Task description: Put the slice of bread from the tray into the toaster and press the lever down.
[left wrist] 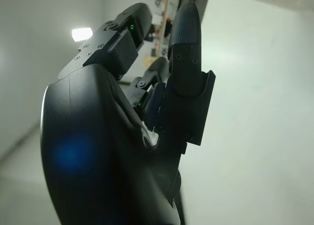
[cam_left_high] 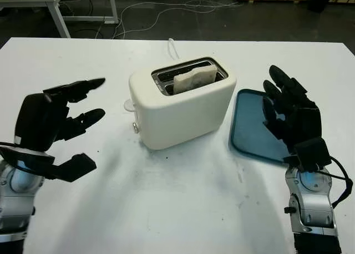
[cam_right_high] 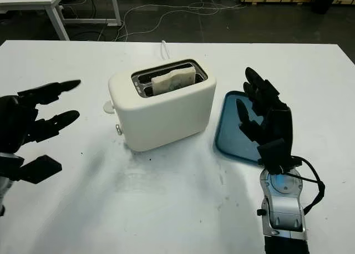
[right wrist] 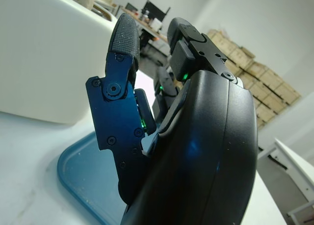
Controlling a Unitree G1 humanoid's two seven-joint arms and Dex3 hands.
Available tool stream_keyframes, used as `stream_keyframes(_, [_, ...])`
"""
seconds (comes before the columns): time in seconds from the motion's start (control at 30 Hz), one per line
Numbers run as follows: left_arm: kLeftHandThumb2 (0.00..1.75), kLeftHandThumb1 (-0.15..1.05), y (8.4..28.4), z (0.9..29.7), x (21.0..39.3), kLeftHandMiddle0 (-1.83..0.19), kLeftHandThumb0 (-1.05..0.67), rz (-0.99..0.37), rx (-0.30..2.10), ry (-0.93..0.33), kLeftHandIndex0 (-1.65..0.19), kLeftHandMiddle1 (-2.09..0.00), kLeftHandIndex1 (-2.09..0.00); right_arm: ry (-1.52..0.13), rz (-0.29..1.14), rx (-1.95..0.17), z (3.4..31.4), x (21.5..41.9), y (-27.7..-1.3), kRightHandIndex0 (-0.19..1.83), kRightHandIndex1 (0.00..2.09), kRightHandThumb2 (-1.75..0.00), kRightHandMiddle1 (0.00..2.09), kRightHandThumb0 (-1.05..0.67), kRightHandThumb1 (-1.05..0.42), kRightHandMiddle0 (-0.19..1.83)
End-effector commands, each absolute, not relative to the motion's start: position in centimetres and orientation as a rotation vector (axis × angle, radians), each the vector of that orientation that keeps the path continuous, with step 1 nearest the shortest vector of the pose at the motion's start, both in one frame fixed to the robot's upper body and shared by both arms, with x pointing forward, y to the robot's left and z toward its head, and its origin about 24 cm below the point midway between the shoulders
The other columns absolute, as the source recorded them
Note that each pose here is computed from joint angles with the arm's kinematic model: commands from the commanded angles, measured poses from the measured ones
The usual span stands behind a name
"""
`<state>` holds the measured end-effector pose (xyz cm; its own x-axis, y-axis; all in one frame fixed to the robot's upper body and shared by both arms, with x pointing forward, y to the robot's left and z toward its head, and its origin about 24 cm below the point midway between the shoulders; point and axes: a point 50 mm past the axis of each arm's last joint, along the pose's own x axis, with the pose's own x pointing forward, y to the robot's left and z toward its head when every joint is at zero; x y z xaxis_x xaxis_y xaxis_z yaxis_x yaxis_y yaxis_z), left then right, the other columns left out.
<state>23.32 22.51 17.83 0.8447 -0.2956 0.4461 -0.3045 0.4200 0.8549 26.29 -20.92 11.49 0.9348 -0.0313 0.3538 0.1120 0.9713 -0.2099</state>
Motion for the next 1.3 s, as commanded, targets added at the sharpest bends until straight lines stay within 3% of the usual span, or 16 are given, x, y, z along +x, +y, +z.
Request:
stream_keyframes(0.0, [0.25, 0.92, 22.2, 18.6, 23.1, -0.98, -0.41, -0.022, 1.233, -0.612, -0.89, -0.16, -0.11, -0.346, -0.069, -0.234, 11.6, 26.6, -20.9, 0.44, 0.01, -0.48, 0.00, -0.59, -0.92, 0.43])
stream_keyframes(0.3, [0.46, 0.92, 21.2, 17.9, 23.9, -0.94, -0.35, -0.162, 1.267, -0.555, -0.83, -0.16, -0.03, -0.334, -0.066, -0.210, 11.5, 26.7, -20.9, 0.44, 0.00, -0.47, 0.00, -0.60, -0.92, 0.43])
stream_keyframes(0.47, [0.46, 0.92, 21.0, 17.7, 24.7, -0.95, -0.39, -0.203, 1.331, -0.548, -0.85, -0.21, -0.03, -0.336, -0.063, -0.205, 11.6, 26.7, -20.9, 0.45, 0.00, -0.47, 0.00, -0.60, -0.92, 0.44])
stream_keyframes(0.5, [0.44, 0.92, 21.0, 17.7, 24.8, -0.93, -0.39, -0.202, 1.340, -0.554, -0.86, -0.29, -0.03, -0.335, -0.063, -0.205, 11.6, 26.7, -20.9, 0.45, 0.00, -0.47, 0.00, -0.61, -0.92, 0.44])
stream_keyframes(0.57, [0.43, 0.92, 20.9, 17.7, 25.1, -0.74, -0.39, -0.203, 1.355, -0.556, -0.89, -0.73, -0.02, -0.335, -0.063, -0.207, 11.6, 26.7, -20.8, 0.45, 0.00, -0.47, 0.00, -0.61, -0.92, 0.44])
stream_keyframes(0.67, [0.42, 0.92, 20.8, 17.7, 25.3, -0.64, -0.36, -0.199, 1.388, -0.558, -0.92, -0.99, -0.02, -0.338, -0.062, -0.206, 11.6, 26.6, -20.9, 0.45, 0.00, -0.47, 0.00, -0.61, -0.92, 0.44])
stream_keyframes(0.93, [0.40, 0.92, 20.8, 17.6, 25.6, -0.58, -0.28, -0.185, 1.398, -0.569, -0.96, -1.18, -0.03, -0.334, -0.059, -0.202, 11.6, 26.6, -20.9, 0.46, 0.00, -0.47, 0.00, -0.61, -0.92, 0.45])
stream_keyframes(1.27, [0.44, 0.92, 20.8, 18.0, 25.9, -0.52, -0.31, -0.194, 1.421, -0.549, -0.91, -1.34, 0.00, -0.329, -0.060, -0.204, 11.5, 26.5, -20.9, 0.47, 0.01, -0.46, 0.00, -0.63, -0.92, 0.45])
